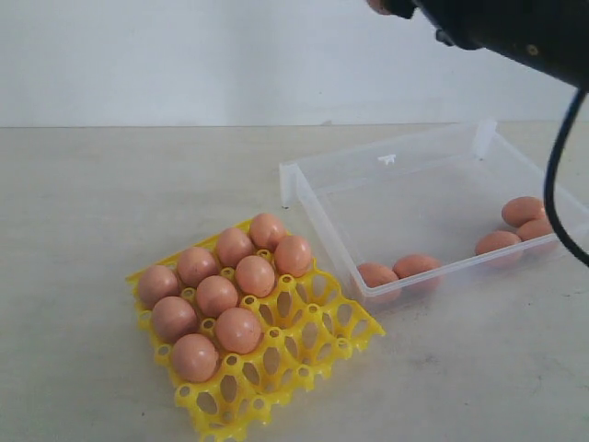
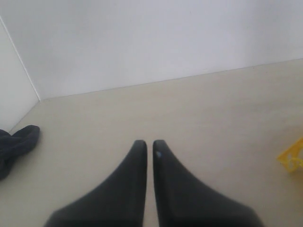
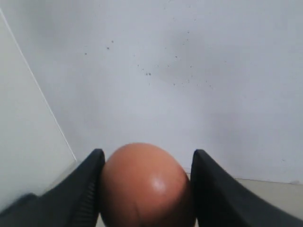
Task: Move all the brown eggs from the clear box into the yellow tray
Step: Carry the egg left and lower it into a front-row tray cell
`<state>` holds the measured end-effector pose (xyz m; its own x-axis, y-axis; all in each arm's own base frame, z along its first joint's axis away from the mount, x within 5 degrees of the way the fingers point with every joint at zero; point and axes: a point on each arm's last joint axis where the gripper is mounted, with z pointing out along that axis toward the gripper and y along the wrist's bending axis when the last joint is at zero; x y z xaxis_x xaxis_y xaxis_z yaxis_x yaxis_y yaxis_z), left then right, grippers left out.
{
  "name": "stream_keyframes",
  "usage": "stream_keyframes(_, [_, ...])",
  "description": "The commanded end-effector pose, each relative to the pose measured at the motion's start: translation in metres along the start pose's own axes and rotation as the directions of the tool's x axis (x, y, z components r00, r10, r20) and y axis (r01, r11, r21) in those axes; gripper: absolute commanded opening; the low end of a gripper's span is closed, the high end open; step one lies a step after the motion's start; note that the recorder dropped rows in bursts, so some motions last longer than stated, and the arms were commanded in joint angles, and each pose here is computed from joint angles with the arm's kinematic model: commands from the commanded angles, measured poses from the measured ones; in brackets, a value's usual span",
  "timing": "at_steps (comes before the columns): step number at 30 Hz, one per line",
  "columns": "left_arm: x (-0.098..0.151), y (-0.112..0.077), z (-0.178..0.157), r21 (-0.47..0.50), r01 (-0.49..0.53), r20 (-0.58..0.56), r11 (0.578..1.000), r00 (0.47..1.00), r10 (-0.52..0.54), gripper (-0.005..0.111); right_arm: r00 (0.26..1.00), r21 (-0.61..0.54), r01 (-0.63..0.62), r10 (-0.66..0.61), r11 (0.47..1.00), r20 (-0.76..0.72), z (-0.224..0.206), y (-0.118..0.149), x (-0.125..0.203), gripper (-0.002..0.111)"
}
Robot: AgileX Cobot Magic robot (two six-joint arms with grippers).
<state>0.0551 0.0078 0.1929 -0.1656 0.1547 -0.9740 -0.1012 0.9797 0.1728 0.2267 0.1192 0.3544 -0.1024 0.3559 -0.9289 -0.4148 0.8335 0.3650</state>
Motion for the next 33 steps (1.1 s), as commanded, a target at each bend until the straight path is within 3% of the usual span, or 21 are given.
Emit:
stream_keyframes(1, [0.001,0.0,0.0,0.005,0.004,0.004,1.0,1.0,-0.004,0.004,0.938,0.008,-0.272,0.263,0.962,0.227,-0.024,-0.014,-0.005,0.0])
stream_keyframes(4, [0.001,0.0,0.0,0.005,0.004,0.004,1.0,1.0,-0.004,0.004,0.882,-0.005,-0.385,0.37,0.923,0.291,-0.027,-0.024,0.006,0.0])
stream_keyframes(9, [0.001,0.0,0.0,0.005,0.004,0.004,1.0,1.0,-0.004,0.004,0.911,0.007,-0.402,0.399,0.916,0.104,-0.011,-0.022,0.035,0.0])
stream_keyframes(11, [0.001,0.0,0.0,0.005,0.004,0.004,1.0,1.0,-0.004,0.004,0.878,-0.097,-0.474,0.478,0.875,0.028,-0.003,-0.014,0.045,0.0])
stream_keyframes(13, [0.001,0.0,0.0,0.005,0.004,0.004,1.0,1.0,-0.004,0.004,0.868,-0.299,-0.478,0.497,0.826,-0.015,0.004,0.0,0.051,0.0])
stream_keyframes(14, [0.001,0.0,0.0,0.005,0.004,0.004,1.0,1.0,-0.004,0.004,0.852,-0.42,-0.491,0.522,0.763,-0.046,0.007,0.007,0.056,0.0])
stream_keyframes(16, [0.001,0.0,0.0,0.005,0.004,0.004,1.0,1.0,-0.004,0.004,0.829,-0.464,-0.535,0.546,0.706,-0.123,0.015,0.009,0.073,0.0])
stream_keyframes(20, [0.001,0.0,0.0,0.005,0.004,0.004,1.0,1.0,-0.004,0.004,0.824,-0.381,-0.563,0.459,0.733,-0.334,0.033,0.002,0.126,0.0])
stream_keyframes(23, [0.001,0.0,0.0,0.005,0.004,0.004,1.0,1.0,-0.004,0.004,0.813,-0.391,-0.52,0.298,0.759,-0.501,0.039,0.004,0.16,0.0])
stream_keyframes(28, [0.001,0.0,0.0,0.005,0.004,0.004,1.0,1.0,-0.004,0.004,0.831,-0.249,-0.35,0.177,0.903,-0.527,0.045,-0.015,0.18,0.0])
stream_keyframes(33, [0.001,0.0,0.0,0.005,0.004,0.004,1.0,1.0,-0.004,0.004,0.806,-0.16,-0.144,0.021,0.977,-0.592,0.043,-0.031,0.193,0.0])
